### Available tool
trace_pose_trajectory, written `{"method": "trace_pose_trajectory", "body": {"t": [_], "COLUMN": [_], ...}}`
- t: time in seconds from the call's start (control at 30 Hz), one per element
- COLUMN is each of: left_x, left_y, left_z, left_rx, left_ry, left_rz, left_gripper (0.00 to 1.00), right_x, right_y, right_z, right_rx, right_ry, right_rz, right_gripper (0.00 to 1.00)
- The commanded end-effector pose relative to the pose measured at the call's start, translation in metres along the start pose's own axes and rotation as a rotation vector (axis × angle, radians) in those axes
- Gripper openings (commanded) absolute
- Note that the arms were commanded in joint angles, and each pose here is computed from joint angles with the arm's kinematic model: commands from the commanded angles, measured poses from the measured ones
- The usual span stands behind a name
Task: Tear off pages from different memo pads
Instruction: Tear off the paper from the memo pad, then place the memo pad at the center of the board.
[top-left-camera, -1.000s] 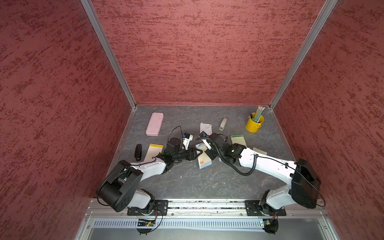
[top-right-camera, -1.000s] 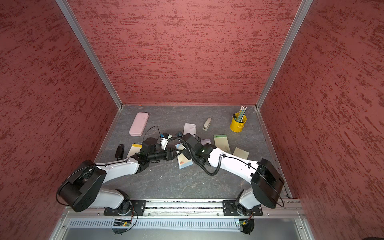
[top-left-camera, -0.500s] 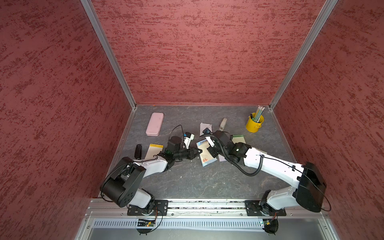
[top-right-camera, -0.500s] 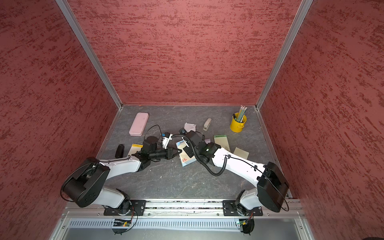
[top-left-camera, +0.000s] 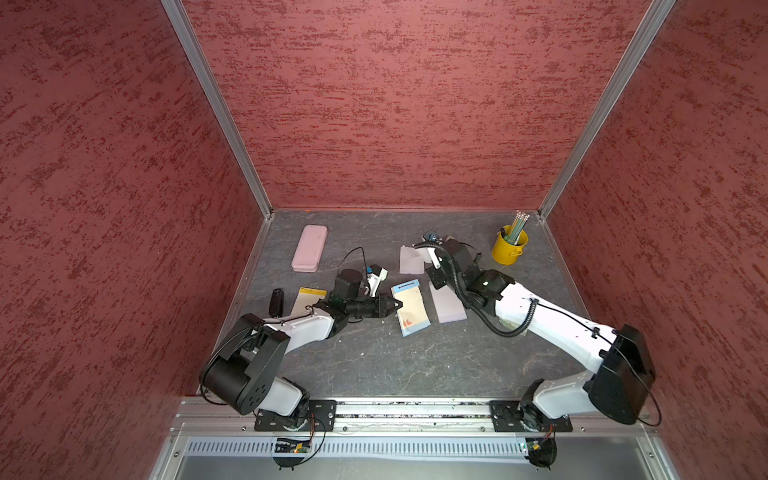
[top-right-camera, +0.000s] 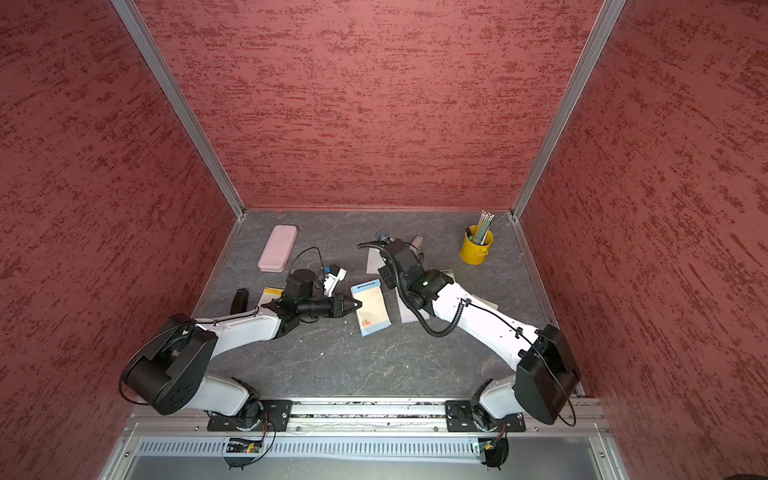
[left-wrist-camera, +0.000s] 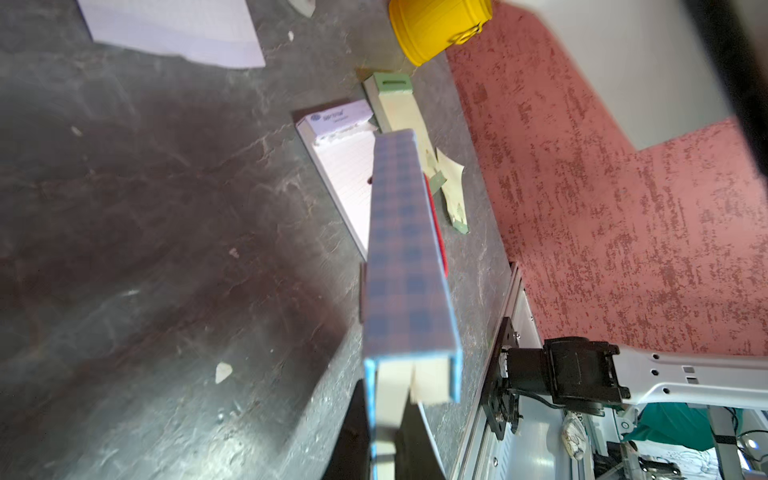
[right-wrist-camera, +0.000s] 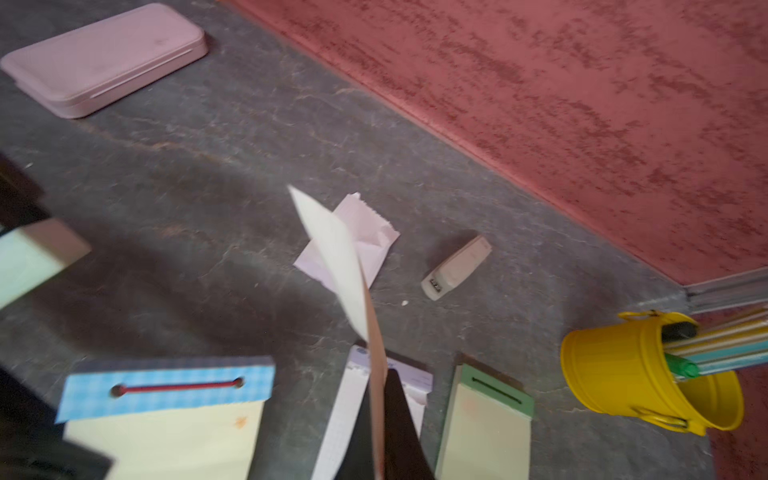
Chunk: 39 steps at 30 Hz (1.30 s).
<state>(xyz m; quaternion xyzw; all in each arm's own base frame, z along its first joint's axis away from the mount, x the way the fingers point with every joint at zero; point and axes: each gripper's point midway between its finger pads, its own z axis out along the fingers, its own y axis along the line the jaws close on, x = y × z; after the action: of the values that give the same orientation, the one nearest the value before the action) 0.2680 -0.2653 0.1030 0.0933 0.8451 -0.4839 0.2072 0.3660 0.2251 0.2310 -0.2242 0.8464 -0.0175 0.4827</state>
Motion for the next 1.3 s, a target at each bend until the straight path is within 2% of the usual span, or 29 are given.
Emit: {"method": "trace_pose_trajectory", "body": {"t": [0.0,0.13,0.3,0.47,0.63,0.77,0.83,0.93,1.13,1.27], "left_x": [0.006,0.013,0.002,-0.019,-0.024,-0.038,-0.038,-0.031,-0.008,-0.012], "left_y": [-0.003,0.004,0.016,0.025,0.023,0.032,0.025,0.030,0.053,0.053], "left_z": [-0.005,0.009,0.032,0.059,0.098,0.119,0.130,0.127,0.099,0.100], "left_rx": [0.014,0.013,-0.003,-0.013,-0.003,-0.004,0.009,-0.017,-0.098,-0.112], "left_ry": [0.045,0.144,0.182,0.167,0.211,0.175,0.193,0.220,0.266,0.277], "left_rz": [-0.047,-0.146,-0.234,-0.237,-0.232,-0.271,-0.259,-0.260,-0.313,-0.299], "left_gripper": [0.00,0.00,0.00,0.00,0.00,0.00,0.00,0.00,0.00,0.18], "right_x": [-0.015,-0.018,-0.011,-0.001,0.001,0.001,0.003,0.006,0.012,0.011], "right_y": [-0.035,-0.041,-0.027,-0.023,-0.023,-0.022,-0.020,-0.018,-0.014,-0.006], "right_z": [0.000,-0.005,-0.005,-0.006,-0.006,-0.004,-0.001,0.001,0.002,0.010], "right_rx": [0.118,0.091,0.006,-0.014,-0.015,-0.019,-0.023,-0.030,-0.047,-0.074], "right_ry": [-0.035,-0.053,-0.041,-0.030,-0.024,-0.029,-0.023,-0.013,-0.014,-0.007], "right_rz": [0.038,0.091,0.149,0.165,0.162,0.165,0.167,0.169,0.183,0.194], "right_gripper": [0.00,0.00,0.00,0.00,0.00,0.00,0.00,0.00,0.00,0.00]}}
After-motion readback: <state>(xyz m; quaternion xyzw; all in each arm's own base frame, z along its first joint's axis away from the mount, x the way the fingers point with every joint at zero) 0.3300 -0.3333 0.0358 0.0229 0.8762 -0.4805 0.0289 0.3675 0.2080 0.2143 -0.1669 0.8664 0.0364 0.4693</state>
